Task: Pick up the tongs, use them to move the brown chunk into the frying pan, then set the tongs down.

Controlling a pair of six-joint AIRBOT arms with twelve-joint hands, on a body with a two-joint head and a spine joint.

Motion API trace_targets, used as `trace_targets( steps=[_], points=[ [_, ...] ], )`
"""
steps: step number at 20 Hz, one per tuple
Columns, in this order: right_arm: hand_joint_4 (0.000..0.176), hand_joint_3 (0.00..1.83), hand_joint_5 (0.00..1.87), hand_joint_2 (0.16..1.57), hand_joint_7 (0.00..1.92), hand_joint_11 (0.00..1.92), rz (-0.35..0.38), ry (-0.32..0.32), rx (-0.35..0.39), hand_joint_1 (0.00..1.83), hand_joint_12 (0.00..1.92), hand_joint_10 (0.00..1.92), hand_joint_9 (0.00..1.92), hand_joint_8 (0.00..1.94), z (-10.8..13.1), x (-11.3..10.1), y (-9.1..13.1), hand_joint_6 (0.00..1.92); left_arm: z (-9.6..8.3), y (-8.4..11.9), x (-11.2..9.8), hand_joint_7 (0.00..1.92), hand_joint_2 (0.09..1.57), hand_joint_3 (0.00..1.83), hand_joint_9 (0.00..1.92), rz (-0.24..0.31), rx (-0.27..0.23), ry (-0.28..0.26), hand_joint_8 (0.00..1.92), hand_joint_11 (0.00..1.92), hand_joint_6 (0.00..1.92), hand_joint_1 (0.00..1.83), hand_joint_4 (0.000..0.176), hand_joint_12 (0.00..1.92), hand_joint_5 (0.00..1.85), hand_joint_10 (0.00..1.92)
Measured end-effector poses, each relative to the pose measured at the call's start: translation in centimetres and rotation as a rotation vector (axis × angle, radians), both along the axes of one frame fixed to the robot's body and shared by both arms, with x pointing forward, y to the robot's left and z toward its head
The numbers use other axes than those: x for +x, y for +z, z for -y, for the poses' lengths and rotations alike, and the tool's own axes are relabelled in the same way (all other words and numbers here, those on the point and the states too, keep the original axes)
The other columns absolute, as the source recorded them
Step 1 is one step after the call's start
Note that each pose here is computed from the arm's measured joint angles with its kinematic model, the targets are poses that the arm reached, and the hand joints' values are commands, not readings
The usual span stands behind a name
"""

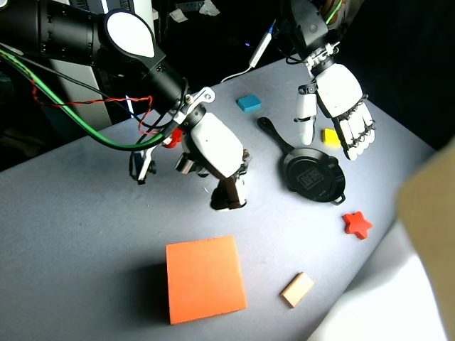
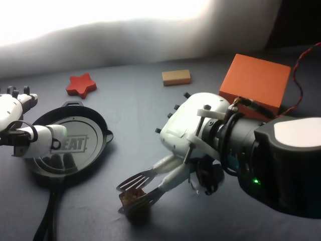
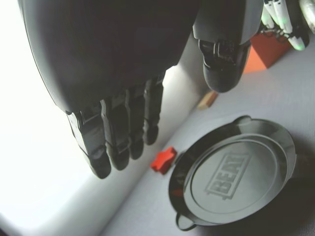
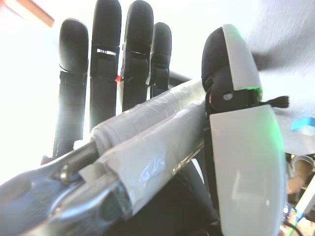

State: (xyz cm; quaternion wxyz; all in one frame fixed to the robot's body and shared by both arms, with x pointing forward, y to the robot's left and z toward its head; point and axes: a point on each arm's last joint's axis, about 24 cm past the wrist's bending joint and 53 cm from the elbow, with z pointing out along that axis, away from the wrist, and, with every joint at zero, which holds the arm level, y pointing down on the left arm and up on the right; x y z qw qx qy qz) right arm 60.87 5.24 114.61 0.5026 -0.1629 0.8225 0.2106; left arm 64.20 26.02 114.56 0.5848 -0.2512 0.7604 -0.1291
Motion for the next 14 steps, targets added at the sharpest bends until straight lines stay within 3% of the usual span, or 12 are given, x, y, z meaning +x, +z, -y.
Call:
trace_targets(
  steps=[1,2,3,4,8,11,14],
  points=[
    [0.0,0.0,0.94,1.13,1.13,0.56,0.0,0.006,0.003,0.92,1.35,0.49,0.94,0.01,-0.17,-0.1,0.02,0.16,0.02,0.0,-0.01,0.16,1.28,0.0,0.13,0.0,0.0,-0.001,0.0,0.0,0.01,0.0,0.022,0.22,0.13,0.0],
    [0.0,0.01,0.9,1.15,1.17,0.6,0.001,0.007,0.002,1.06,1.34,0.48,0.99,0.02,-0.2,-0.1,0.03,0.93,0.02,0.01,0.0,0.16,1.28,0.0,0.13,0.0,0.0,-0.001,0.0,0.0,0.0,0.0,0.021,0.22,0.13,0.0],
    [0.0,0.01,0.85,1.18,1.2,0.6,0.0,0.006,0.002,1.07,1.34,0.48,1.01,0.03,-0.2,-0.11,0.02,1.14,0.02,0.0,-0.01,0.16,1.28,0.0,0.13,0.0,0.0,-0.001,0.0,0.0,0.0,0.0,0.022,0.2,0.13,0.0],
    [0.0,0.01,0.84,1.19,1.22,0.61,0.001,0.007,0.001,1.06,1.36,0.5,1.02,0.04,-0.19,-0.1,0.02,1.2,0.02,0.0,-0.01,0.16,1.28,0.0,0.13,0.0,0.0,-0.001,0.0,0.0,0.0,0.0,0.021,0.2,0.13,0.0],
    [0.0,0.0,0.93,1.14,1.34,0.66,0.006,0.007,-0.005,1.1,1.48,0.73,1.06,0.07,0.05,0.03,0.06,1.07,0.0,-0.03,-0.02,0.17,1.27,0.0,0.14,-0.001,0.001,0.0,0.0,0.0,0.0,0.0,0.029,0.25,0.14,0.0],
    [0.0,0.0,0.93,1.14,1.34,0.68,0.008,0.01,-0.008,1.13,1.47,0.68,1.07,0.06,0.06,0.03,0.07,1.07,0.01,-0.03,-0.02,0.18,1.28,0.0,0.15,-0.001,0.001,-0.001,0.0,0.0,0.0,0.0,0.022,0.25,0.14,0.01],
    [0.0,0.0,0.97,1.13,1.38,0.7,0.012,0.015,-0.011,1.14,1.49,0.69,1.1,0.06,-0.02,-0.01,0.09,1.02,0.01,-0.03,-0.02,0.17,1.28,0.0,0.14,-0.001,0.001,-0.001,0.0,0.0,0.0,0.0,0.028,0.25,0.13,0.0]
  ],
)
